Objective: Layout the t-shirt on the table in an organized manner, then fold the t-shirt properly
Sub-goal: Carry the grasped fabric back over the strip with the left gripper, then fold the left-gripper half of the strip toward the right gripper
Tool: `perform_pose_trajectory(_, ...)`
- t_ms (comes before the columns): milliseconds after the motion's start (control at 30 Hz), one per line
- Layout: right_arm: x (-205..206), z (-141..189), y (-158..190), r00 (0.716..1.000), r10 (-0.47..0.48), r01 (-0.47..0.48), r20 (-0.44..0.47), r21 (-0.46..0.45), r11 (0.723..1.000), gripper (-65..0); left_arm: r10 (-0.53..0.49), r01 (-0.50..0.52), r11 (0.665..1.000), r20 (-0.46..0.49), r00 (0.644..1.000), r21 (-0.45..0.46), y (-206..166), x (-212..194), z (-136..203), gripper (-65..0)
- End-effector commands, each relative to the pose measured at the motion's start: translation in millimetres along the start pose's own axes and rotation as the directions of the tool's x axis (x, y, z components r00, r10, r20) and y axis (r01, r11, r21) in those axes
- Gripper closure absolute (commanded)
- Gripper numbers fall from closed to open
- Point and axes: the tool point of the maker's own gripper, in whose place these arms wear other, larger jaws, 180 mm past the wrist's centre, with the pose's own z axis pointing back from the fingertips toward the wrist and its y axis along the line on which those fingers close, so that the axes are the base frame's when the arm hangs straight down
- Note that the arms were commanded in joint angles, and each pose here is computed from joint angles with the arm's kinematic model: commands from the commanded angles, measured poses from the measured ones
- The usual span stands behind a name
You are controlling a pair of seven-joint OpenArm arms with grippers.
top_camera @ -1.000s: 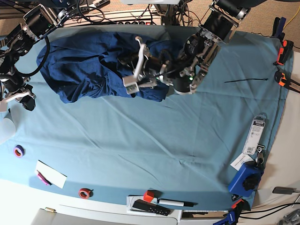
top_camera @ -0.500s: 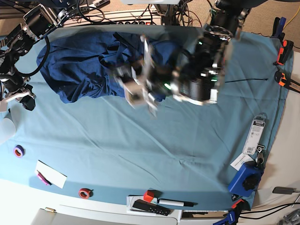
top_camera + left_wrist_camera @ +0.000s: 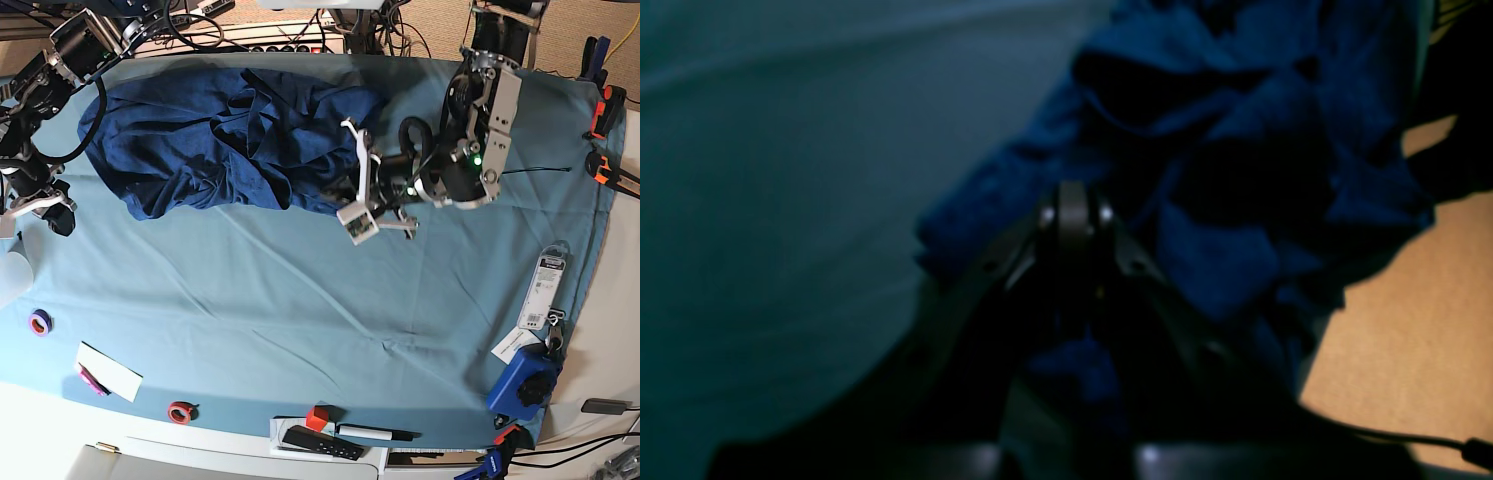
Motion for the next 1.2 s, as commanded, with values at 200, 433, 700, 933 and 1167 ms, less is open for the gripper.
perform_pose_trajectory(200, 22, 5, 1, 0.998, 0.025, -0.025, 0.064, 0.007, 1.0, 0.0, -0.009, 0.01, 0.998, 0.017, 1.0, -0.059, -20, -2, -3, 0.0)
perform_pose_trajectory(433, 22, 5, 1, 0.998, 0.024, -0.025, 0.062, 0.007, 1.0, 0.0, -0.083, 0.072, 0.985, -0.063, 0.995, -0.158, -61, -17, -20, 0.0)
perform_pose_trajectory(700, 22, 5, 1, 0.998, 0.025, -0.025, 0.063, 0.007, 1.0, 0.0, -0.034, 0.021, 0.924, -0.027, 0.999, -0.381, -117, -6, -20, 0.0)
perform_pose_trajectory(933, 22, 5, 2, 0.998, 0.029, -0.03, 0.064, 0.009, 1.0, 0.0, -0.044, 0.051, 0.864, 0.026, 0.999, -0.5, -140, 15, 6, 0.0)
perform_pose_trajectory(1167, 22, 5, 2, 0.998, 0.031, -0.032, 0.063, 0.009, 0.999, 0.0, -0.085, 0.115, 0.963, 0.133, 0.988, -0.244, -81, 32, 5, 0.0)
